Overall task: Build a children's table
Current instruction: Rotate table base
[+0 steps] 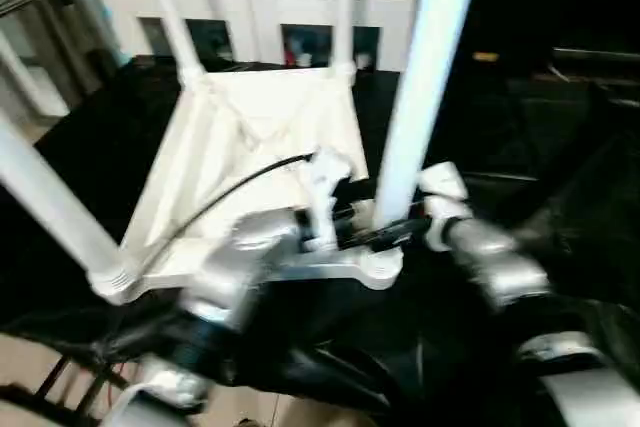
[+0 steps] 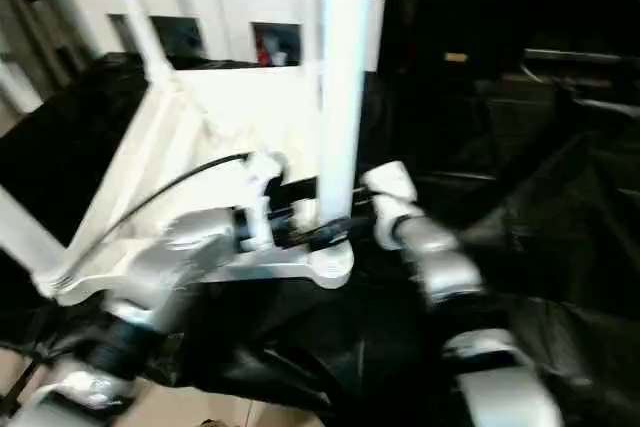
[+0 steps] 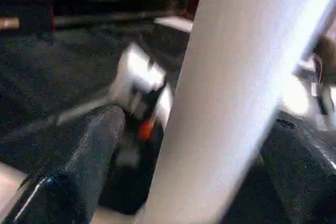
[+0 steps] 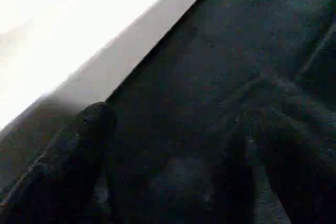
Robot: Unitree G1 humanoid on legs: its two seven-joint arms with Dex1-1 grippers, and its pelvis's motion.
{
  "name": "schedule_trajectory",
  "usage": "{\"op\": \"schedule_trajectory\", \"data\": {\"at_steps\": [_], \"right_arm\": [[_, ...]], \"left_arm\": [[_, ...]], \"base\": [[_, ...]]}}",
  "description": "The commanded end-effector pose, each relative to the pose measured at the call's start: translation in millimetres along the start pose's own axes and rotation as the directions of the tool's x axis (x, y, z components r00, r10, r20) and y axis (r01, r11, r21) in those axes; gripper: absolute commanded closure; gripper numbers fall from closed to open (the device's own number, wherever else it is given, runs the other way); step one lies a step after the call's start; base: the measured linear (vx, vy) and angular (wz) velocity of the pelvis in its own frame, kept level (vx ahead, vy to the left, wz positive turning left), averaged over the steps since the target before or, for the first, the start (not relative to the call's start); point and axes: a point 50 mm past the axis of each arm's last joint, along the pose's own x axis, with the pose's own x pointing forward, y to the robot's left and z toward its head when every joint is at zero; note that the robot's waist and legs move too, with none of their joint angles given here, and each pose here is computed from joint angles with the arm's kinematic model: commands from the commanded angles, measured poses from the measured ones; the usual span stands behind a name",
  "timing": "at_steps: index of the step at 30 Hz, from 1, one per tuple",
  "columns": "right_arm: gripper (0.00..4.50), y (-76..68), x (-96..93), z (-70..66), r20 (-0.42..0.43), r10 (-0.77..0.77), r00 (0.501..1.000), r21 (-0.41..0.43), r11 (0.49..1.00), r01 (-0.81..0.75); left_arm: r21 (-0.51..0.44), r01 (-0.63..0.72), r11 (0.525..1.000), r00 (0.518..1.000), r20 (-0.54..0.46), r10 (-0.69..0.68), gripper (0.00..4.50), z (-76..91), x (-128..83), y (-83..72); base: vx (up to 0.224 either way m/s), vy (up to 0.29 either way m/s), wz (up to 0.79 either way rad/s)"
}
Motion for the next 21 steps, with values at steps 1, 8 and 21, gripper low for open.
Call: {"op": "schedule_trajectory", "data": {"at_steps": [1,8,21], "right_arm": [[0.0,-2.6,-8.1,8.9,0.034,0.091,0.995,-0.045,0.995,-0.089],[0.0,-7.5,-34.9,6.8,-0.029,0.258,0.966,-0.172,0.95,-0.259],[0.0,-4.6,-86.6,15.8,-0.084,0.455,0.887,-0.244,0.853,-0.461]], "left_arm": [[0.03,0.046,0.999,0.998,-0.051,-0.044,0.03,-2.7,-15,2.9],[0.093,0.122,0.988,0.95,-0.298,-0.09,0.58,-23.4,-47,18.1],[0.098,0.172,0.98,0.885,-0.452,-0.11,1.53,-41.9,-44,38.8]], "base": [[0.0,0.0,0.0],[0.0,0.0,0.0],[0.0,0.0,0.0]]}}
